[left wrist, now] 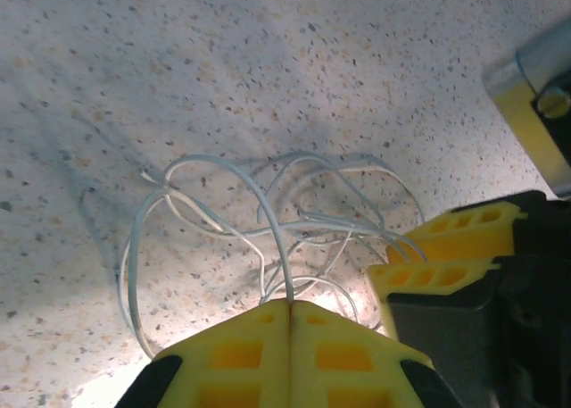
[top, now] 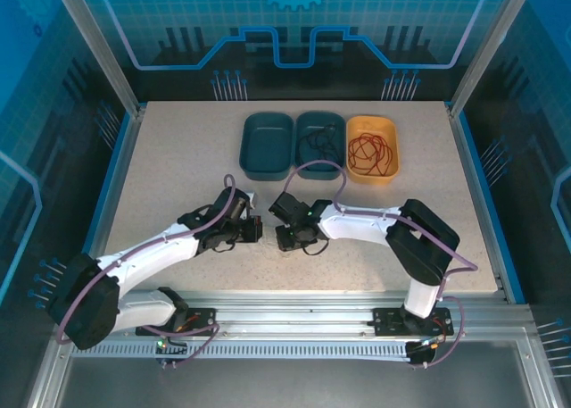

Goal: Untangle the cables

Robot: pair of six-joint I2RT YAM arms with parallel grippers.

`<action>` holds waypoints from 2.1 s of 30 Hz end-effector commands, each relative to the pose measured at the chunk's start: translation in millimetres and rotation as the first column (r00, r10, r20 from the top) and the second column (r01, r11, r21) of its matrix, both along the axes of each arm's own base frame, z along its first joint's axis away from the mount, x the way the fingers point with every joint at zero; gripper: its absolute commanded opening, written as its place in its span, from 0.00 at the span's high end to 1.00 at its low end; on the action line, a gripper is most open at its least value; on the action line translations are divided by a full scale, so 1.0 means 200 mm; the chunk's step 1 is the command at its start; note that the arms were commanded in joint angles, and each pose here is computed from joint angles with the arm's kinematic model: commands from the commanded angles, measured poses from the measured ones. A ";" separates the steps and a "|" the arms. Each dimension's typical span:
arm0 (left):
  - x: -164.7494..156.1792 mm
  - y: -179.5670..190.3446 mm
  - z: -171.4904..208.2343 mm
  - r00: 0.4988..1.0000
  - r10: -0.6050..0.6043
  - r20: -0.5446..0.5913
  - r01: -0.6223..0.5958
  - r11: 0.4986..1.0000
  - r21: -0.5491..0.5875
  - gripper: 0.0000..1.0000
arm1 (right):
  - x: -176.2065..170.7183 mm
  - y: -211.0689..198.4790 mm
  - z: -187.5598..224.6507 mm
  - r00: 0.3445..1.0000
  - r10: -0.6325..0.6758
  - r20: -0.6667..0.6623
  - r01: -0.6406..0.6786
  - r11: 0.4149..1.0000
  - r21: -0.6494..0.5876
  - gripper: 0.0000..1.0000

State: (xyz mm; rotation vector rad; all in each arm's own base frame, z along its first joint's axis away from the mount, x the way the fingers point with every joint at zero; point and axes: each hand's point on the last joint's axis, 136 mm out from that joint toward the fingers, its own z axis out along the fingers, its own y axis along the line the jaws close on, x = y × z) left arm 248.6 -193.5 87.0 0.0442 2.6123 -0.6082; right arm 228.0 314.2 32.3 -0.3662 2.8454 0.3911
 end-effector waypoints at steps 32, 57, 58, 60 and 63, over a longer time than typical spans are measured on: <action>0.14 0.21 0.03 0.992 0.108 0.067 -0.111 0.993 0.041 0.87 | 0.04 -0.67 0.33 0.964 -0.234 0.127 0.236 0.972 0.001 0.80; 0.40 -0.42 0.01 0.999 -0.029 0.043 0.030 0.999 -0.015 0.48 | 0.01 -0.52 0.08 0.978 -0.205 -0.028 0.205 0.979 0.018 0.58; 0.41 -0.43 0.00 0.999 -0.030 0.044 0.031 0.999 -0.016 0.49 | 0.01 -0.52 0.07 0.978 -0.205 -0.031 0.206 0.979 0.004 0.58; 0.42 -0.44 0.00 0.998 -0.034 0.044 0.035 0.999 -0.021 0.50 | 0.01 -0.52 0.05 0.977 -0.211 -0.032 0.210 0.978 -0.016 0.61; 0.44 -0.47 -0.03 0.998 -0.041 0.037 0.042 0.999 -0.020 0.55 | 0.02 -0.54 0.04 0.974 -0.225 -0.020 0.225 0.974 -0.035 0.72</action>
